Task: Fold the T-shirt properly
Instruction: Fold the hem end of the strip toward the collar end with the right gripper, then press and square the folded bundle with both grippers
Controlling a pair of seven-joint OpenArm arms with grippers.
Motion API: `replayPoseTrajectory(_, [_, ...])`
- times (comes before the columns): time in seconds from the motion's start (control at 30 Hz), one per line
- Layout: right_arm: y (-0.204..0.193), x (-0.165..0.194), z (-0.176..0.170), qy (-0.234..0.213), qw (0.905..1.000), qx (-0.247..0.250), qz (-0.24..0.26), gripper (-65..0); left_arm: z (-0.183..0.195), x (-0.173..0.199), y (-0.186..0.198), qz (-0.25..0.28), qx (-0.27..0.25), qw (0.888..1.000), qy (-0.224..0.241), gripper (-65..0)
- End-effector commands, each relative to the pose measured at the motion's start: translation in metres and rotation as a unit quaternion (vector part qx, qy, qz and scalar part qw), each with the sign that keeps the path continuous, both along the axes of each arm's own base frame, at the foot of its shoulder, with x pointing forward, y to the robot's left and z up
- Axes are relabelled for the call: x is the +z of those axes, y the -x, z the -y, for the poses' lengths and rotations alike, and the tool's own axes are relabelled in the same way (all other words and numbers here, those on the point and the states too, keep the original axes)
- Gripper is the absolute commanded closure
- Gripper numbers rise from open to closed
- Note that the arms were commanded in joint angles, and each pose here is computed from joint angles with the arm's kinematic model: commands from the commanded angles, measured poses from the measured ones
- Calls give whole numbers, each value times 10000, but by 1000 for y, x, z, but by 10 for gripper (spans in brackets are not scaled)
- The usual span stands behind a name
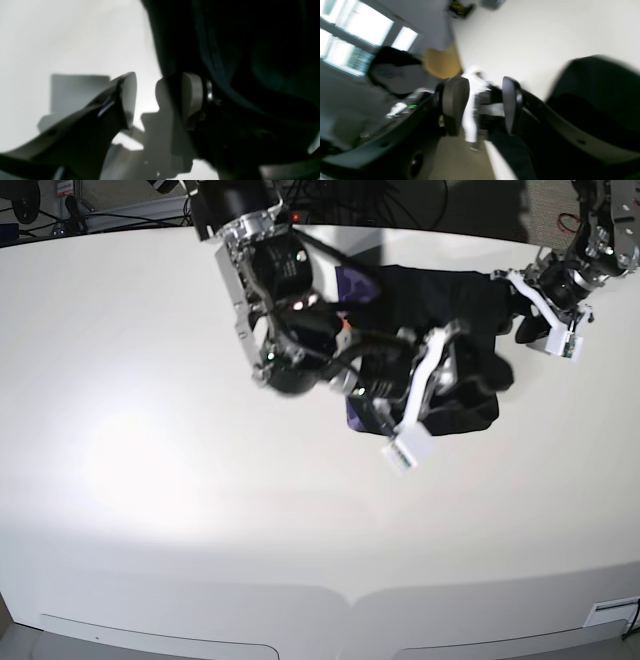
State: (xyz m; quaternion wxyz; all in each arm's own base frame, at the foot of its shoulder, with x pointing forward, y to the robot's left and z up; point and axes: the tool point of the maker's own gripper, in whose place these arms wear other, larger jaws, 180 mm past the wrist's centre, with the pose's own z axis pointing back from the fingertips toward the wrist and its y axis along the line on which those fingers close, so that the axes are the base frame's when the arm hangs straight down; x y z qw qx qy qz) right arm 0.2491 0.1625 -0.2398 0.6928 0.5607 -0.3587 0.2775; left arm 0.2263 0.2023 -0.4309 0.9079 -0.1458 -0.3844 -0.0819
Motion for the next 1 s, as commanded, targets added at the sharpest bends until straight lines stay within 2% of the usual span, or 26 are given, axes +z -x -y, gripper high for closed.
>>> replayPoseTrajectory(0.0, [-12, 24, 2, -240, 9991, -112, 332, -267, -16, 6, -4, 31, 74, 9996, -257, -279])
replayPoseTrajectory(0.1, [-41, 20, 23, 230, 9968, -488, 589, -256, -35, 26, -16, 167, 290, 9989, -334, -279])
replayPoseTrajectory(0.17, [-61, 12, 40, 657, 9920, -806, 714, -216, -41, 42, -24, 251, 390, 9986, -267, -279])
replayPoseTrajectory(0.23, [-77, 2, 59, 1051, 9849, -1141, 768, -140, -40, 58, -31, 349, 376, 9985, -176, -279])
replayPoseTrajectory(0.3, [-84, -4, 70, 1208, 9808, -1331, 751, -29, -32, 73, -35, 426, 248, 9988, -61, -255])
replayPoseTrajectory(0.33, [-86, -8, 77, 1306, 9791, -1366, 757, 0, -26, 80, -36, 464, 184, 9987, 39, -235])
replayPoseTrajectory(0.5, [-84, -24, 95, 1658, 9741, -1326, 781, 0, 12, 94, -24, 365, -22, 9969, 694, -121])
replayPoseTrajectory(0.6, [-75, -30, 84, 1752, 9750, -1106, 809, 0, 27, 87, -8, 240, 45, 9951, 961, -94])
replayPoseTrajectory(0.67, [-73, -44, 79, 2029, 9703, -1011, 842, 0, 35, 76, 4, 107, 157, 9941, 1065, -81])
replayPoseTrajectory(0.73, [-75, -64, 76, 2310, 9643, -992, 828, 0, 39, 66, 14, 80, 282, 9946, 993, -81])
replayPoseTrajectory(0.83, [-80, -92, 75, 2487, 9608, -1013, 684, 0, 40, 59, 20, 329, 474, 9957, 724, -81])
replayPoseTrajectory(0.97, [-89, -125, 84, 2947, 9488, -1009, 533, 0, 48, 48, 24, 300, 582, 9964, 531, -81])
